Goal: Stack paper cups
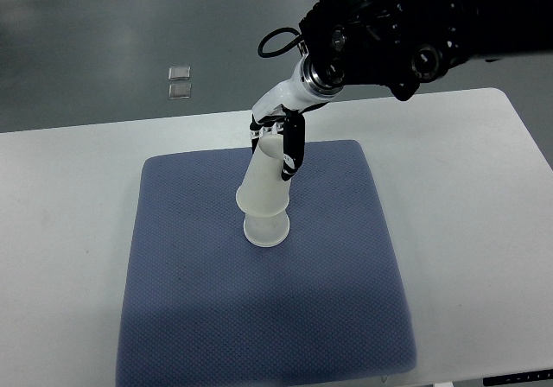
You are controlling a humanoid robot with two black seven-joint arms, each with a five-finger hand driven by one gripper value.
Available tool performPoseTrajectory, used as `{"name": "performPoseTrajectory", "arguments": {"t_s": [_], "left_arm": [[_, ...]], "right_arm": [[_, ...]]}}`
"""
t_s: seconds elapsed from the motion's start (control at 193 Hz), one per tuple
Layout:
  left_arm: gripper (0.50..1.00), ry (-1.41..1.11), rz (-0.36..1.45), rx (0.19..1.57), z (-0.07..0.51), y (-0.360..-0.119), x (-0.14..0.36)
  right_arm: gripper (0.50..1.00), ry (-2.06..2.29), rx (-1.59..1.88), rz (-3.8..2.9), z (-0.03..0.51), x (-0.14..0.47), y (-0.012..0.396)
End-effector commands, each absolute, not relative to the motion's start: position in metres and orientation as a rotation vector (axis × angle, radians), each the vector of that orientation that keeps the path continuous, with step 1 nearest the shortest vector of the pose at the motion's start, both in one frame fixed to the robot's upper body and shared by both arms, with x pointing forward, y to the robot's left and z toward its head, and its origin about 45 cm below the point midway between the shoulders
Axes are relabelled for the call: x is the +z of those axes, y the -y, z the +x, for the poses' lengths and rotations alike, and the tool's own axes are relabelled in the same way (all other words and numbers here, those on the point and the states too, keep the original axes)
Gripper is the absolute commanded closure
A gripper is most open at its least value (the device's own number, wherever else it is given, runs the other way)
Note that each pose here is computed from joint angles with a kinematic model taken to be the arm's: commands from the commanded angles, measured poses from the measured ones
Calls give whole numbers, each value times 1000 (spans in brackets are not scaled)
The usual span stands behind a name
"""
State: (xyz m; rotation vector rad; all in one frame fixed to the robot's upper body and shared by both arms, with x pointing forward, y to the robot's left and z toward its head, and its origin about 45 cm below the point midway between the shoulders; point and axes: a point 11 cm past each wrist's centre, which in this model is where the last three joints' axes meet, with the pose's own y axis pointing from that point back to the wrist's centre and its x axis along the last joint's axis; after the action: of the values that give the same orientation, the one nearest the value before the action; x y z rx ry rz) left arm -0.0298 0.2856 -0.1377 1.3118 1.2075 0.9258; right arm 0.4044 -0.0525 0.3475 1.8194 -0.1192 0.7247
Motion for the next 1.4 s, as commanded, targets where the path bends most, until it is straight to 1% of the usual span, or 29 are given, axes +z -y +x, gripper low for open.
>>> {"name": "performPoseTrajectory", "arguments": {"t_s": [0.0,0.078,0.114,0.508,0.607,0.711,0.783,0.96,1.131,1.281,1.396], "left_arm": [[500,-1206,1313,926,-30,-286,-138],[500,-1207,1312,927,-30,-286,-138],[500,-1208,1311,925,-30,-286,-138],[500,-1208,1311,928,-30,-286,-138],[500,-1209,1310,927,-30,-286,-138],[500,-1208,1311,928,-30,-286,-138],[500,-1208,1311,928,-30,-286,-138],[500,-1208,1311,926,-30,-285,-138],[500,-1207,1312,927,-30,-286,-138],[500,-1216,1316,923,-35,-286,-138],[500,-1217,1317,923,-36,-286,-138]], "right_arm": [[617,120,712,1833,403,348,51],[583,125,708,1836,403,348,51],[579,125,708,1836,403,348,51],[576,174,726,1843,412,353,50],[579,258,702,1883,428,357,53],[579,436,620,1968,454,353,61],[579,562,560,2060,466,353,58],[579,939,259,2333,493,348,87],[579,1361,-134,2545,512,322,124],[576,1591,-559,2624,509,282,151],[576,1726,-753,2623,503,255,172]]}}
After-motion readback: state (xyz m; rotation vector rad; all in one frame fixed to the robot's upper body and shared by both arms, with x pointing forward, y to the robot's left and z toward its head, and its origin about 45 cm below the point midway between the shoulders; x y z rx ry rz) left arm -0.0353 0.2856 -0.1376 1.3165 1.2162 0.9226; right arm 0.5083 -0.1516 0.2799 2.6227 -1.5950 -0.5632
